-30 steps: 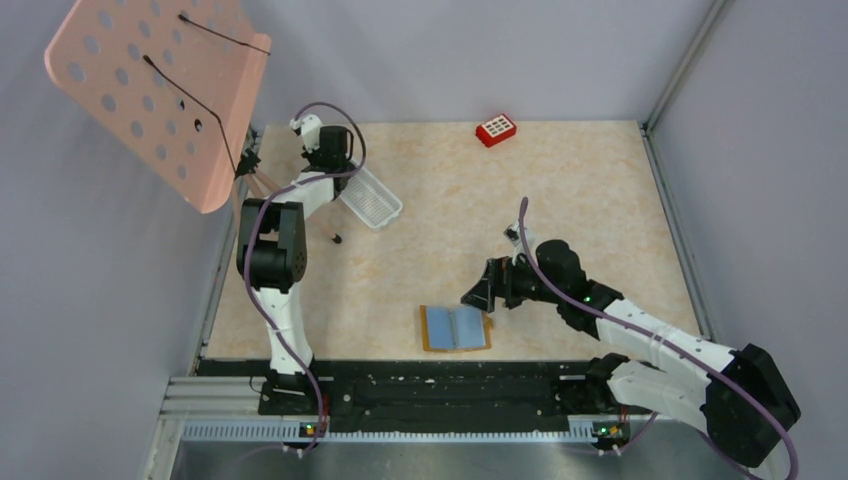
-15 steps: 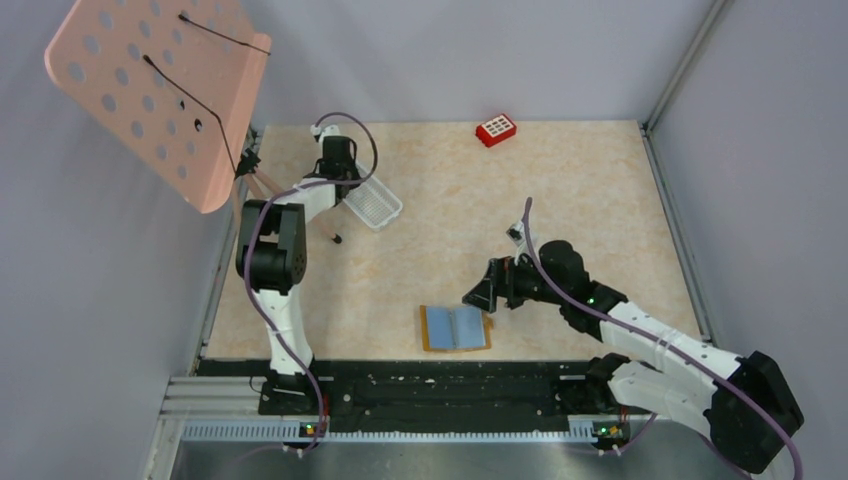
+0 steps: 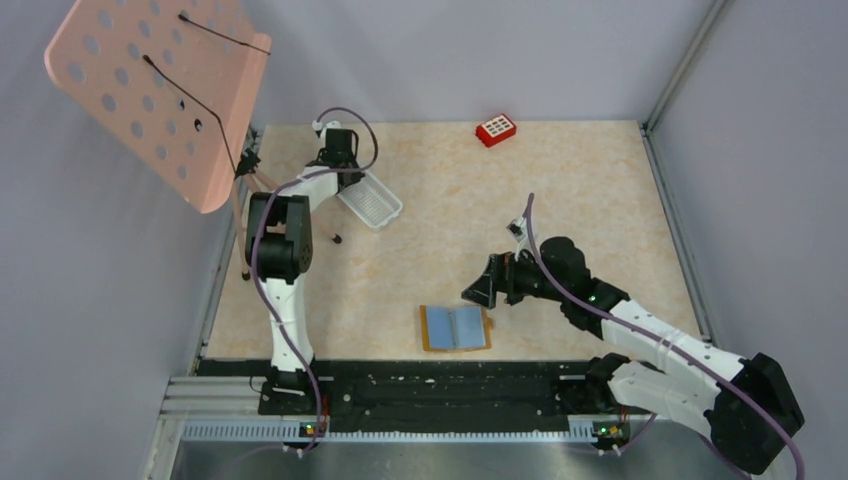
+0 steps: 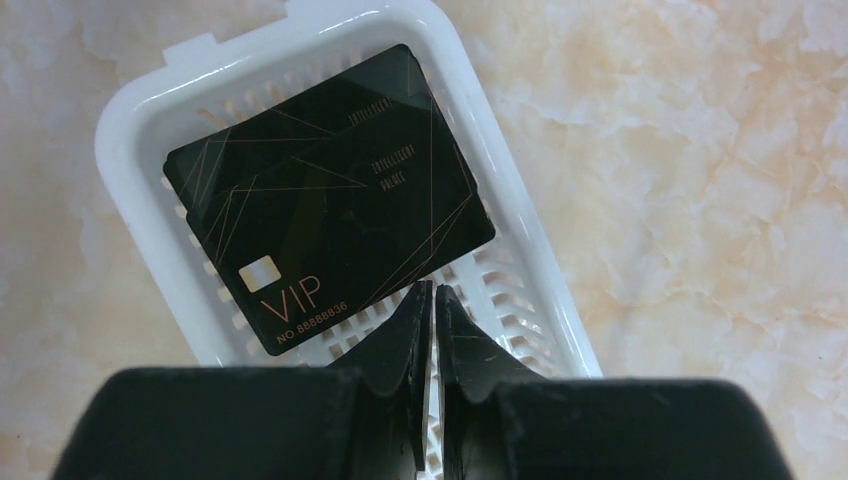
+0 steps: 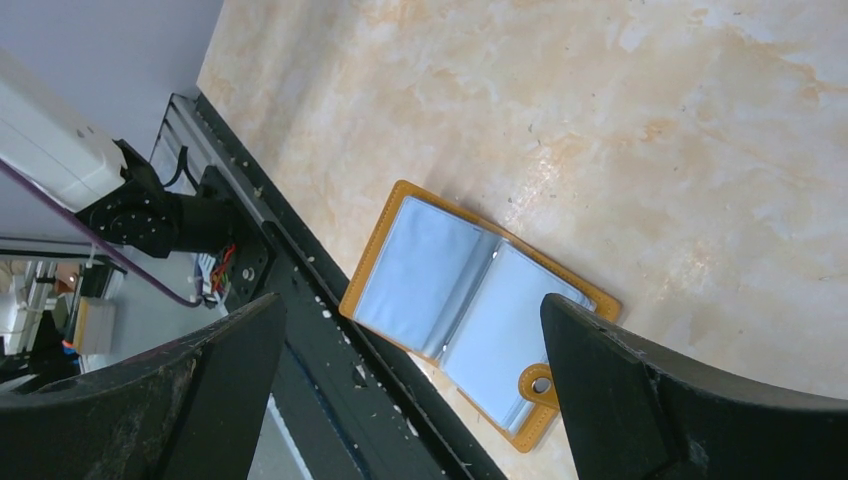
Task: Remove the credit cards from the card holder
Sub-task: Place the credit card in the storage box, then remove the credit card from the card holder.
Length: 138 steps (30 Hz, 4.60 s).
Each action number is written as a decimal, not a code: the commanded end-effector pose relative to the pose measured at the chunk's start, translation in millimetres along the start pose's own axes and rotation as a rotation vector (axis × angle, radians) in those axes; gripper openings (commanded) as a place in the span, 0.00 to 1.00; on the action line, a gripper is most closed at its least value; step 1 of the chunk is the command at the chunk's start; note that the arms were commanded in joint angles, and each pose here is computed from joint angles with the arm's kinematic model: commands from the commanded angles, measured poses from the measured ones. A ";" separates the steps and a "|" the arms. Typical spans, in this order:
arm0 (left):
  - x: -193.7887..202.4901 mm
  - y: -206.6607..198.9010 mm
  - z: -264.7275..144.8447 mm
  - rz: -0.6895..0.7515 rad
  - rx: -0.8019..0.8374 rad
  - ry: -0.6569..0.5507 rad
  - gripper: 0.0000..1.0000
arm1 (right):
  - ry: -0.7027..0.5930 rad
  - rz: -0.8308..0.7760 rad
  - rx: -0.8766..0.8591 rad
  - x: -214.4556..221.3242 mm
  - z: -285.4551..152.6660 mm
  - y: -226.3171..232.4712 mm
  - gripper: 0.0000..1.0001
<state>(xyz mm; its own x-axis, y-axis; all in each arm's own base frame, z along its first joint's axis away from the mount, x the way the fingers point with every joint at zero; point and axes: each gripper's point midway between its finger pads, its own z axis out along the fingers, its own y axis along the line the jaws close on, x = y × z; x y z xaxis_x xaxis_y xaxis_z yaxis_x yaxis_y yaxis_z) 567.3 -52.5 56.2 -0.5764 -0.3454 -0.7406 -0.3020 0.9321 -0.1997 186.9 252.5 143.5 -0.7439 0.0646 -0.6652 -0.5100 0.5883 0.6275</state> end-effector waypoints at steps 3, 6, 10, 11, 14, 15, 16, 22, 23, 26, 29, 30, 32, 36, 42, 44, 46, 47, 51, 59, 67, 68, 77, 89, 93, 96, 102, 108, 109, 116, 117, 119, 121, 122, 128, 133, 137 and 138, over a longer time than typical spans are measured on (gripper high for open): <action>-19.0 4.8 6.0 -0.024 -0.040 -0.021 0.10 | -0.055 -0.047 -0.026 -23.8 1.0 11.5 0.98; -24.0 6.7 7.3 -0.032 -0.055 -0.033 0.10 | -0.058 -0.050 -0.024 -24.0 0.0 11.4 0.98; -24.4 5.9 6.9 -0.032 -0.049 -0.036 0.10 | -0.059 -0.051 -0.021 -23.3 -0.3 10.7 0.98; -25.0 5.2 5.4 -0.031 -0.044 -0.038 0.10 | -0.059 -0.050 -0.020 -23.1 -0.1 10.1 0.98; -22.6 2.2 0.2 -0.033 -0.016 -0.034 0.10 | -0.053 -0.045 -0.019 -21.4 0.3 9.4 0.98; -19.9 -1.6 -2.9 -0.032 0.009 -0.026 0.10 | -0.053 -0.043 -0.019 -21.1 -0.1 9.5 0.98; -18.2 -5.8 -7.8 -0.035 0.032 -0.019 0.10 | -0.053 -0.040 -0.017 -20.7 -0.2 9.1 0.98; -3.2 -27.3 -47.2 -0.062 0.165 0.030 0.13 | -0.047 -0.041 0.022 -18.2 -7.0 4.2 0.98; -1.0 -29.4 -53.9 -0.060 0.171 0.039 0.14 | -0.046 -0.048 0.038 -18.3 -8.9 2.1 0.98; 7.5 -40.0 -78.3 -0.033 0.218 0.058 0.22 | -0.044 -0.061 0.073 -19.5 -13.8 -1.2 0.98; 20.6 -53.3 -108.7 -0.020 0.300 0.098 0.35 | -0.041 -0.044 0.100 -19.8 -16.1 -4.2 0.98; 29.0 -55.7 -119.3 -0.017 0.320 0.117 0.37 | -0.040 -0.029 0.104 -18.9 -16.2 -4.4 0.97; 50.0 -62.6 -143.2 -0.024 0.373 0.160 0.39 | -0.044 0.013 0.103 -18.0 -15.6 -4.0 0.96; 92.6 -77.1 -200.4 0.027 0.475 0.211 0.42 | -0.054 0.092 0.073 -11.5 -12.4 -2.0 0.91; 165.9 -72.2 -272.2 0.105 0.544 0.316 0.43 | -0.033 0.197 0.050 6.1 -2.5 -7.1 0.80; 184.5 -65.5 -289.7 0.107 0.582 0.342 0.45 | -0.026 0.222 0.050 11.6 2.4 -8.8 0.74; 198.3 -56.4 -300.2 0.096 0.601 0.356 0.49 | -0.015 0.227 0.054 16.4 7.2 -7.6 0.68; 207.1 -51.6 -303.5 0.087 0.615 0.367 0.50 | -0.009 0.223 0.055 18.7 9.9 -5.6 0.67; 224.4 -52.2 -320.2 0.052 0.723 0.397 0.54 | 0.025 0.185 0.061 29.8 24.5 7.9 0.57; 253.3 -67.8 -327.4 -0.001 0.856 0.460 0.60 | 0.078 0.170 0.181 59.3 44.7 -11.9 0.68; 281.1 -76.8 -324.7 0.036 0.854 0.512 0.60 | 0.105 0.152 0.284 77.2 43.7 -40.4 0.72; 283.6 -76.8 -323.6 0.042 0.847 0.515 0.59 | 0.112 0.154 0.288 79.6 43.8 -42.1 0.71; 289.0 -82.7 -328.2 0.067 0.847 0.513 0.58 | 0.070 0.150 0.249 63.7 32.8 -26.6 0.69; 303.4 -89.4 -323.9 0.072 0.812 0.516 0.60 | 0.073 0.129 0.318 70.5 19.9 -42.0 0.70; 310.7 -89.1 -320.2 0.078 0.798 0.533 0.47 | 0.080 0.131 0.328 75.9 21.5 -47.2 0.68; 312.9 -88.8 -319.4 0.082 0.795 0.540 0.37 | 0.094 0.130 0.332 79.8 23.1 -49.4 0.67; 307.1 -88.1 -320.9 0.073 0.793 0.513 0.27 | 0.118 0.121 0.372 84.6 23.2 -57.4 0.67; 302.1 -85.9 -323.8 0.069 0.789 0.497 0.17 | 0.100 0.105 0.387 71.9 16.3 -52.0 0.68; 301.2 -86.4 -325.2 0.065 0.794 0.496 0.18 | 0.092 0.104 0.388 68.8 15.1 -50.3 0.69; 294.3 -92.4 -335.9 0.046 0.839 0.481 0.57 | 0.092 0.106 0.399 67.7 9.6 -49.9 0.70; 294.5 -93.5 -336.3 0.048 0.843 0.481 0.59 | 0.087 0.107 0.396 66.3 9.2 -49.1 0.70; 297.0 -96.0 -336.4 0.054 0.852 0.489 0.62 | 0.078 0.106 0.392 64.2 8.5 -47.9 0.70; 301.1 -100.1 -336.7 0.059 0.866 0.502 0.64 | 0.070 0.105 0.387 62.2 8.3 -46.6 0.70; 305.7 -101.5 -334.8 0.064 0.864 0.515 0.64 | 0.070 0.104 0.389 61.9 8.3 -46.8 0.70; 314.6 -122.5 -337.0 0.051 0.928 0.539 0.65 | 0.068 0.105 0.377 62.5 9.7 -45.6 0.70; 318.7 -139.9 -337.4 0.067 0.956 0.555 0.65 | 0.066 0.102 0.377 61.6 9.3 -45.4 0.70; 326.2 -141.7 -334.8 0.078 0.946 0.568 0.62 | 0.063 0.100 0.379 60.9 8.4 -45.4 0.70; 327.7 -141.1 -334.1 0.079 0.941 0.572 0.58 | 0.062 0.101 0.381 61.0 7.8 -45.9 0.70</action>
<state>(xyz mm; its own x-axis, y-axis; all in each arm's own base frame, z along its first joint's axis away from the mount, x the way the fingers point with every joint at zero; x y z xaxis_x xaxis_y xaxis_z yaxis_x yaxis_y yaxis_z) 161.3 -317.4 41.5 -0.9219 -0.0442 -0.3849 0.2744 0.6267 -0.7293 159.6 226.2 48.6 -0.8465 0.0780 -0.5267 -0.2112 0.8589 0.4665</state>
